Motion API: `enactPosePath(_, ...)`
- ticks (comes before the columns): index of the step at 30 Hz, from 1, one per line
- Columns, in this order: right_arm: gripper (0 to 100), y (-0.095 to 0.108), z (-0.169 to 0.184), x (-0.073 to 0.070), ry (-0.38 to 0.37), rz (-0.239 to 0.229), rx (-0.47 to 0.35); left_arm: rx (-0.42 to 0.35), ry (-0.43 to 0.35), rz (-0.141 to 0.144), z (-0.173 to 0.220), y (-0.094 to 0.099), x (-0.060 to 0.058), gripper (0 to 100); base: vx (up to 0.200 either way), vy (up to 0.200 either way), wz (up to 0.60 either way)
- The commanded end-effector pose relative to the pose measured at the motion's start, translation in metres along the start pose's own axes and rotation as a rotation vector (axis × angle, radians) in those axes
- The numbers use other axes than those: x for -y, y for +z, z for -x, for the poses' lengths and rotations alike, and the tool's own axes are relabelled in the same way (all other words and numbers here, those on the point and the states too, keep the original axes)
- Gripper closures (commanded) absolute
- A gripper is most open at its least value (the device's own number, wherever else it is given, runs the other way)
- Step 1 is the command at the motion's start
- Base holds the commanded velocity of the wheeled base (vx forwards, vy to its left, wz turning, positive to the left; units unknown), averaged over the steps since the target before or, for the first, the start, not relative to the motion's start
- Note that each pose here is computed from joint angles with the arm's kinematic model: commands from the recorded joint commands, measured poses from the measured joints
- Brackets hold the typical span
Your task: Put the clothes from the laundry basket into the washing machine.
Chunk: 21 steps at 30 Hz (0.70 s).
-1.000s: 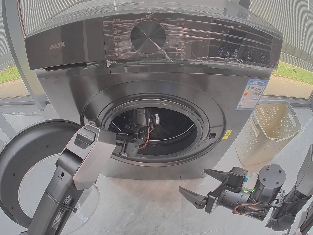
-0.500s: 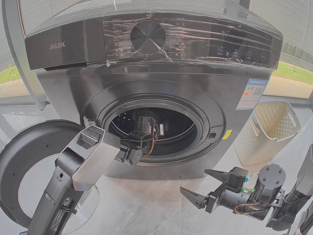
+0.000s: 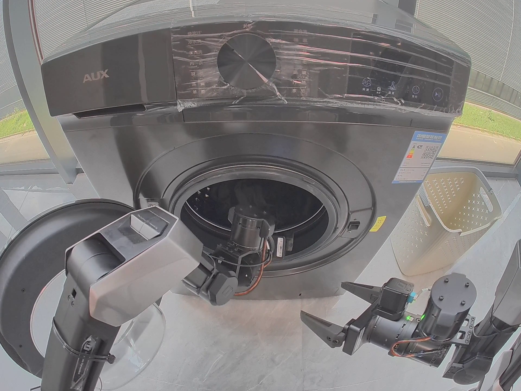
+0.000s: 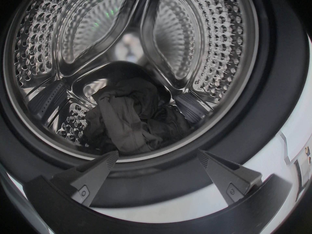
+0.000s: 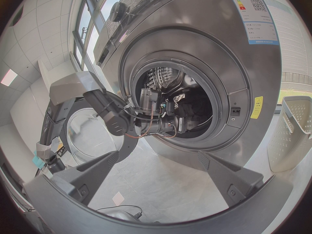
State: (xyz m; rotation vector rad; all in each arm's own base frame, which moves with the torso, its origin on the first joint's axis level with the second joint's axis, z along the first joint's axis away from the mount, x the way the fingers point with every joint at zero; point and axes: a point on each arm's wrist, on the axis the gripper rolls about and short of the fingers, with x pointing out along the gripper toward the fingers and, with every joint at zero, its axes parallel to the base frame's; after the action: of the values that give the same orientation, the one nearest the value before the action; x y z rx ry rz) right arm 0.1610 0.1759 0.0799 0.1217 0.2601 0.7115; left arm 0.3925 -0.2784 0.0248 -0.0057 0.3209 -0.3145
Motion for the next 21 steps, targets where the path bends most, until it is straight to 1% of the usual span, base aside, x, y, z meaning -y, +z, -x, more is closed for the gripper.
enactPosePath(1, 0, 0.001, 0.001, 0.001, -0.003, 0.000, 0.004, -0.002, -0.056, -0.020, 0.040, 0.006, 0.014, 0, 0.000, 0.000, 0.00)
enactPosePath(3, 0, 0.001, 0.001, 0.001, -0.004, 0.000, 0.004, -0.013, -0.066, -0.027, 0.048, 0.003, 0.016, 0, 0.000, 0.000, 0.00)
enactPosePath(4, 0, 0.001, 0.001, 0.001, -0.005, -0.001, 0.006, -0.018, -0.083, -0.032, 0.059, 0.001, 0.020, 0, 0.000, 0.000, 0.00)
enactPosePath(5, 0, 0.001, 0.001, 0.001, -0.005, -0.001, 0.006, -0.018, -0.083, -0.031, 0.059, 0.002, 0.020, 0, 0.000, 0.000, 0.00)
enactPosePath(7, 0, 0.002, 0.002, 0.002, -0.006, 0.000, 0.009, -0.024, -0.107, -0.038, 0.075, -0.002, 0.025, 0, 0.000, 0.000, 0.00)
enactPosePath(8, 0, 0.002, 0.002, 0.002, -0.011, 0.001, 0.010, -0.017, -0.124, -0.037, 0.085, -0.001, 0.029, 0, 0.000, 0.000, 0.00)
enactPosePath(11, 0, 0.004, 0.003, 0.007, -0.030, 0.005, 0.014, 0.018, -0.156, -0.025, 0.108, 0.006, 0.032, 0, 0.000, 0.000, 0.00)
enactPosePath(13, 0, 0.008, 0.007, 0.011, -0.046, 0.002, 0.033, 0.051, -0.176, -0.005, 0.125, 0.014, 0.031, 0, 0.000, 0.000, 0.00)
enactPosePath(15, 0, 0.014, 0.010, 0.017, -0.072, 0.006, 0.058, 0.085, -0.194, 0.027, 0.144, 0.021, 0.029, 0, 0.000, 0.000, 0.00)
enactPosePath(16, 0, 0.021, 0.015, 0.023, -0.099, 0.016, 0.087, 0.113, -0.203, 0.052, 0.158, 0.029, 0.024, 0, 0.000, 0.000, 0.00)
enactPosePath(17, 0, 0.026, 0.018, 0.028, -0.121, 0.020, 0.111, 0.131, -0.207, 0.066, 0.169, 0.033, 0.019, 0, 0.000, 0.000, 0.00)
enactPosePath(19, 0, 0.033, 0.023, 0.035, -0.145, 0.023, 0.141, 0.149, -0.211, 0.085, 0.189, 0.038, 0.009, 0, 0.000, 0.000, 0.00)
enactPosePath(20, 0, 0.034, 0.027, 0.039, -0.167, 0.020, 0.148, 0.159, -0.213, 0.104, 0.205, 0.040, 0.002, 0, 0.000, 0.000, 0.00)
enactPosePath(21, 0, 0.034, 0.031, 0.042, -0.180, 0.020, 0.149, 0.165, -0.215, 0.115, 0.216, 0.042, -0.003, 0, 0.000, 0.000, 0.00)
